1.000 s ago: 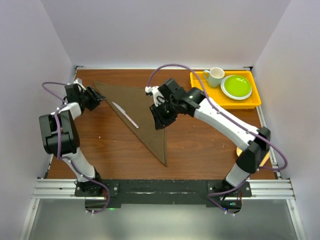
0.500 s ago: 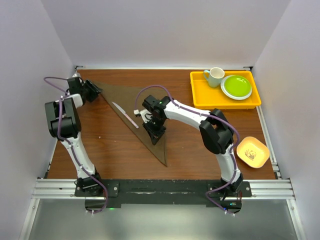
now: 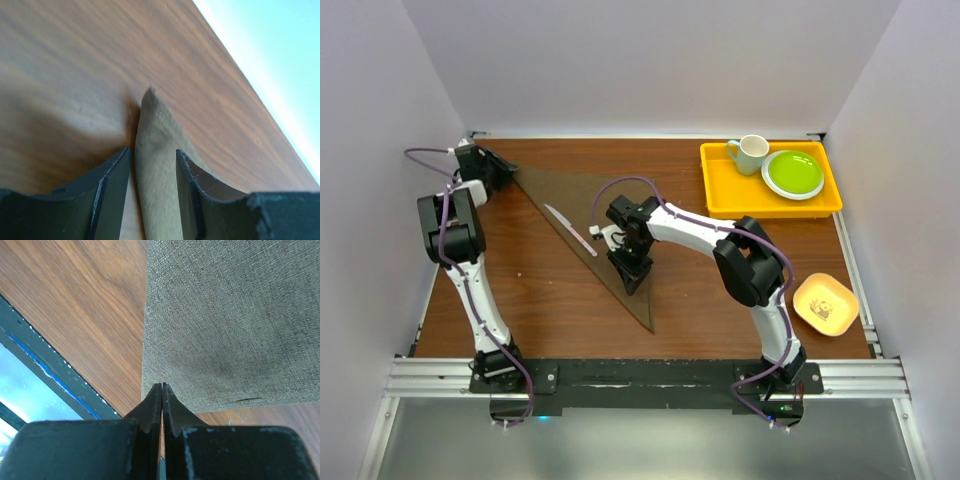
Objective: Fold the napkin, place the utensils inside, and roll it up
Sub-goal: Fold the napkin
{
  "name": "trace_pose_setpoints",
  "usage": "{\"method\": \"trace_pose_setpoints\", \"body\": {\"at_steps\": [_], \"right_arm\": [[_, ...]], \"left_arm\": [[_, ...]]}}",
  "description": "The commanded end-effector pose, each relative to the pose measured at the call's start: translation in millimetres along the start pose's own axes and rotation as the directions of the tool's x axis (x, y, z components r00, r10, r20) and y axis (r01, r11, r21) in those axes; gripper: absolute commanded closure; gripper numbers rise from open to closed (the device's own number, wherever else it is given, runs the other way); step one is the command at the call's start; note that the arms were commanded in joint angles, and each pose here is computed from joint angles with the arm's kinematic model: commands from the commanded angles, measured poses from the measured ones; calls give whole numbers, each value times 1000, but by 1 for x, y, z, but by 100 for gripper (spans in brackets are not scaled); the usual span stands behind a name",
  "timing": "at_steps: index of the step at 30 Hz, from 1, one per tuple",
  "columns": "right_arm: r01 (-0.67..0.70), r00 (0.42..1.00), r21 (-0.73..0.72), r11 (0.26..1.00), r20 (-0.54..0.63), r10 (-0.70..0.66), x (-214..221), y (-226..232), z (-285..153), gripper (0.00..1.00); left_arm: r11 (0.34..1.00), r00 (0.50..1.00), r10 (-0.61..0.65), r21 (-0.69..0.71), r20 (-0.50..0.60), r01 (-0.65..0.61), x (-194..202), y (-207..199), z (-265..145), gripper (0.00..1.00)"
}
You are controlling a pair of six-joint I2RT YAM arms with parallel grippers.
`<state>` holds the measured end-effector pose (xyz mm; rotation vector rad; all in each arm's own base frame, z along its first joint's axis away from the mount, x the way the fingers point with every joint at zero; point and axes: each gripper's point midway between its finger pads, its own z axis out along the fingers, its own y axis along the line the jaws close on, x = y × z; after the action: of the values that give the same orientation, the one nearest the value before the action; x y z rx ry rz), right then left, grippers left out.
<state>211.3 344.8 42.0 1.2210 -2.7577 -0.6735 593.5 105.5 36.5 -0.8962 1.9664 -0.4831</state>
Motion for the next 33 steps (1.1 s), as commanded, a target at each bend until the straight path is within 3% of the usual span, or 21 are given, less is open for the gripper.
{"method": "trace_pose_setpoints", "body": {"at_steps": [1,7,20,26,33], "right_arm": [[25,999,-48,999,32,-23,-4,11,-4,100],[-7,1000,-64,998,17,8,3,11,5,100],[-138,989,-51,989,-58,135,41,-5,26,100],[-232,968,-40,972,-104,226,64,-19,30,100],[-299,945,88,950,-108,307,95,-46,15,100]], "left_arm": [[1000,998,0,12,67,-1,-23,-2,12,54],[1000,998,-1,-5,61,1,-21,6,23,59],[993,991,90,63,100,-97,-40,-27,8,94],[979,979,164,101,118,-177,-46,-61,-23,98],[963,966,238,109,96,-248,-18,-75,-68,99]]}}
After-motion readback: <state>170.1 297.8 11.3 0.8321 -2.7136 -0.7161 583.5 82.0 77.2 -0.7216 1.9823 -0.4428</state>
